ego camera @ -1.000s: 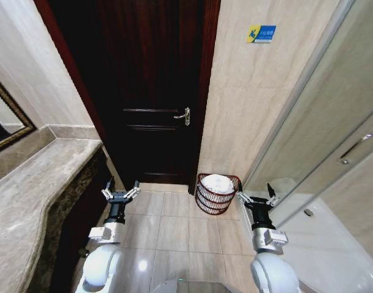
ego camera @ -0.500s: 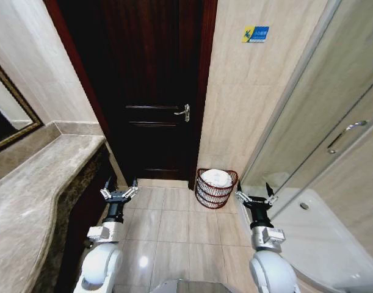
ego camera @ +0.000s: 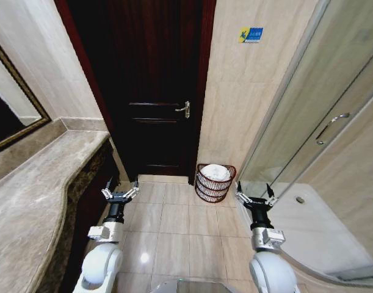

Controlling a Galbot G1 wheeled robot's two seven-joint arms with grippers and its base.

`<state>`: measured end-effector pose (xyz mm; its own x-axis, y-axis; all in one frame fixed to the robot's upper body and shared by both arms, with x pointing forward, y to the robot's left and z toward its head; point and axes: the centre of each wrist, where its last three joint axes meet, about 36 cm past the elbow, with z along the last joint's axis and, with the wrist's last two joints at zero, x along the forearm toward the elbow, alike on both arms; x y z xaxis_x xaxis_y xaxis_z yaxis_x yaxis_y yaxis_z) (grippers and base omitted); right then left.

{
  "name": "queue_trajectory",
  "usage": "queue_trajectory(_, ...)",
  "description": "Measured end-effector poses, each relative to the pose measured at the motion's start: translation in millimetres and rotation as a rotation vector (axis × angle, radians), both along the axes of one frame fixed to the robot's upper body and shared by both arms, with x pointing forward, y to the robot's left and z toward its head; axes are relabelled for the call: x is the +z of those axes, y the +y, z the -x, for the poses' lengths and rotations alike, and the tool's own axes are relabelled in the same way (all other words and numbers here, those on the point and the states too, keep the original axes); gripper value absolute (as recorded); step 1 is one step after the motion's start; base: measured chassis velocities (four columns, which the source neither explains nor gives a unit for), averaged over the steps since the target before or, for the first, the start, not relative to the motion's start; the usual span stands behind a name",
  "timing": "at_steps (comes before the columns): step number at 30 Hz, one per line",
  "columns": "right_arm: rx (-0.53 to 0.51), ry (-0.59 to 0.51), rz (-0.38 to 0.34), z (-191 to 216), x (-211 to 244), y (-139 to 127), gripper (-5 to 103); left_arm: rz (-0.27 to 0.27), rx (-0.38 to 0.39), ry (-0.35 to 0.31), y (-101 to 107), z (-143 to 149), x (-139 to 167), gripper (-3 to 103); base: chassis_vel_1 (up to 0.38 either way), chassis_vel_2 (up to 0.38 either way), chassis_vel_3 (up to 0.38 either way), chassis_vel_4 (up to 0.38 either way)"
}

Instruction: Discard the used towel into the hamper.

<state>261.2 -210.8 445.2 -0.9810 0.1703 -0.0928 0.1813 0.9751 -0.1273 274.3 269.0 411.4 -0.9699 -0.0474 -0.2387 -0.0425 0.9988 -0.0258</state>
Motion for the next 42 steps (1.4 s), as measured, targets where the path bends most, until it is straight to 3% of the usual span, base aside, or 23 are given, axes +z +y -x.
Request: queue_trajectory(42, 0.022, 0.015, -0.022, 5, -10, -6, 100, -0.014, 0.003, -0.011, -5, 4, 6, 100, 0.104, -0.101, -0.099, 0.101)
